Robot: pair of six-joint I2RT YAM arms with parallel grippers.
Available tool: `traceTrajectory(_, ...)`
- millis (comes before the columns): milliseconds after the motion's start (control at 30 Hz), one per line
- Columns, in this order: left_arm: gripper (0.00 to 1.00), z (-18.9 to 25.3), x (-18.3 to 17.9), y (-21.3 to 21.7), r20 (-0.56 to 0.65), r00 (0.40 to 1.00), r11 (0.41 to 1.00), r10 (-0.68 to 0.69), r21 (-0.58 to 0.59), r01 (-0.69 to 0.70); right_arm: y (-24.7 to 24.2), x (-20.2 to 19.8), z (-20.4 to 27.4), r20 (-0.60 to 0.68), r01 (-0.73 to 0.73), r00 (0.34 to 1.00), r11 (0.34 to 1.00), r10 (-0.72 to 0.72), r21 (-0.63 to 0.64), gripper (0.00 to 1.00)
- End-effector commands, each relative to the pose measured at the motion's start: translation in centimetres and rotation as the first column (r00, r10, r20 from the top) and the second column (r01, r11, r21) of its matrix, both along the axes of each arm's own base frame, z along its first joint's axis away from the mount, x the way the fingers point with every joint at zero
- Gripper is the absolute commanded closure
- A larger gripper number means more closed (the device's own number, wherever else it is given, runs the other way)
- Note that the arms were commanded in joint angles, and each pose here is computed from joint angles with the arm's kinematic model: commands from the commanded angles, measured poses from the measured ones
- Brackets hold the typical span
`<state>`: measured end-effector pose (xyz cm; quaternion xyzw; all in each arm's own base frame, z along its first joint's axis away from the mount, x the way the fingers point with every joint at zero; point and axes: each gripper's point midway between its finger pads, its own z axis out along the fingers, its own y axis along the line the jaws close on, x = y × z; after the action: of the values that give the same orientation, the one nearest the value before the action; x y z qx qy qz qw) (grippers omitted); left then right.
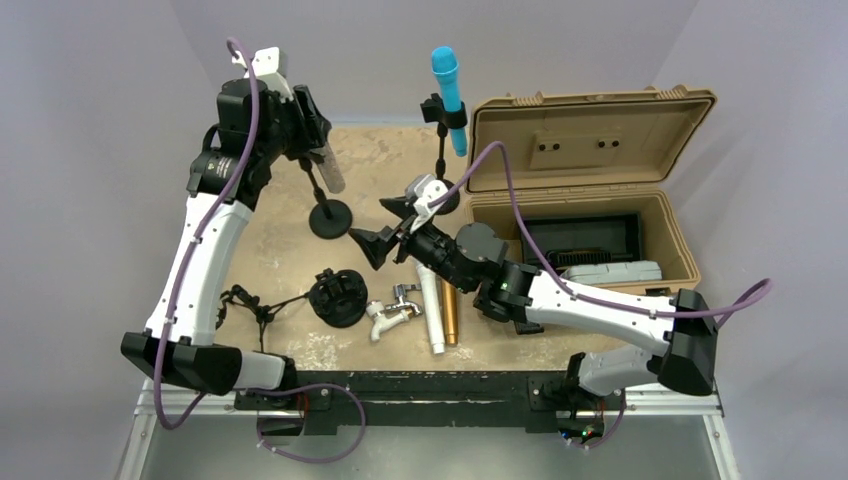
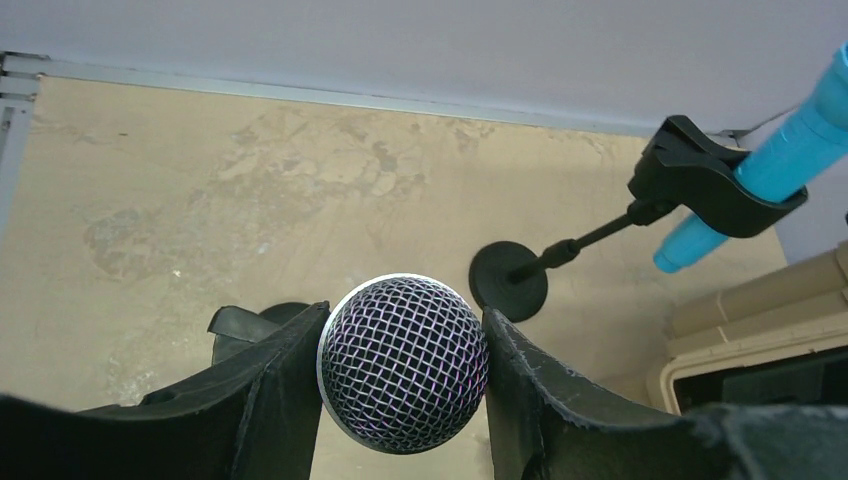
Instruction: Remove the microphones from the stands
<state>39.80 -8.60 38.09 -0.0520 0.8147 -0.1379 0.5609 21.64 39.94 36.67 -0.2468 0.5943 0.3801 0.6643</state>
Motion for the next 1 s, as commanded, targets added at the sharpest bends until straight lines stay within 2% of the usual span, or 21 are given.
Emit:
traceTrajectory(0,1.0,2.4,-2.1,-0.8,0.069,0.997,0.999,-0.04,-0.005,0.04,0.7,0.7,2.2,-0.018,0.02,1.0,0.999,-0.019,0.047,0.23)
traceTrajectory(100,1.0,2.5,-3.0,-1.4,0.076,0.996,0.999,-0.044,-0.009,0.045,1.0,1.8,2.5,-0.043,0.072,0.997,0.996,-0.069,0.058,0.23)
traceTrajectory(267,0.98,1.8,-3.3,-3.8,0.058,0.99,0.991,-0.126,-0.044,0.128,1.5,3.8,3.3,-0.073,0.154,0.986,0.986,-0.149,0.068,0.23)
traceTrajectory(333,0.92,1.6,-3.3,-4.1,0.049,0.99,0.99,-0.132,-0.044,0.134,1.7,4.5,3.7,-0.073,0.168,0.984,0.983,-0.163,0.077,0.23)
traceTrajectory(433,0.75,1.9,-3.8,-4.3,0.057,0.989,0.989,-0.137,-0.05,0.14,2.1,5.4,4.0,-0.079,0.177,0.982,0.98,-0.17,0.09,0.23)
traceTrajectory(567,0.38,2.7,-4.4,-4.1,0.075,0.988,0.989,-0.137,-0.049,0.141,2.8,6.9,4.2,-0.084,0.186,0.98,0.978,-0.178,0.098,0.23)
traceTrajectory(700,0.19,4.1,-5.4,-3.2,0.113,0.987,0.992,-0.116,-0.036,0.121,3.8,8.3,4.1,-0.067,0.21,0.977,0.974,-0.205,0.083,0.23)
traceTrajectory(767,0.03,4.8,-5.9,-2.5,0.136,0.986,0.995,-0.094,-0.022,0.098,4.1,9.1,4.3,-0.069,0.23,0.972,0.969,-0.224,0.086,0.23)
traceTrajectory(800,0.0,5.1,-6.2,-2.1,0.146,0.987,0.997,-0.075,-0.015,0.078,4.3,9.5,4.3,-0.069,0.237,0.97,0.968,-0.232,0.085,0.23)
traceTrajectory(967,0.0,6.5,-7.3,1.1,0.201,0.978,0.998,0.058,-0.004,-0.058,5.0,11.2,4.7,-0.063,0.289,0.957,0.952,-0.283,0.099,0.23)
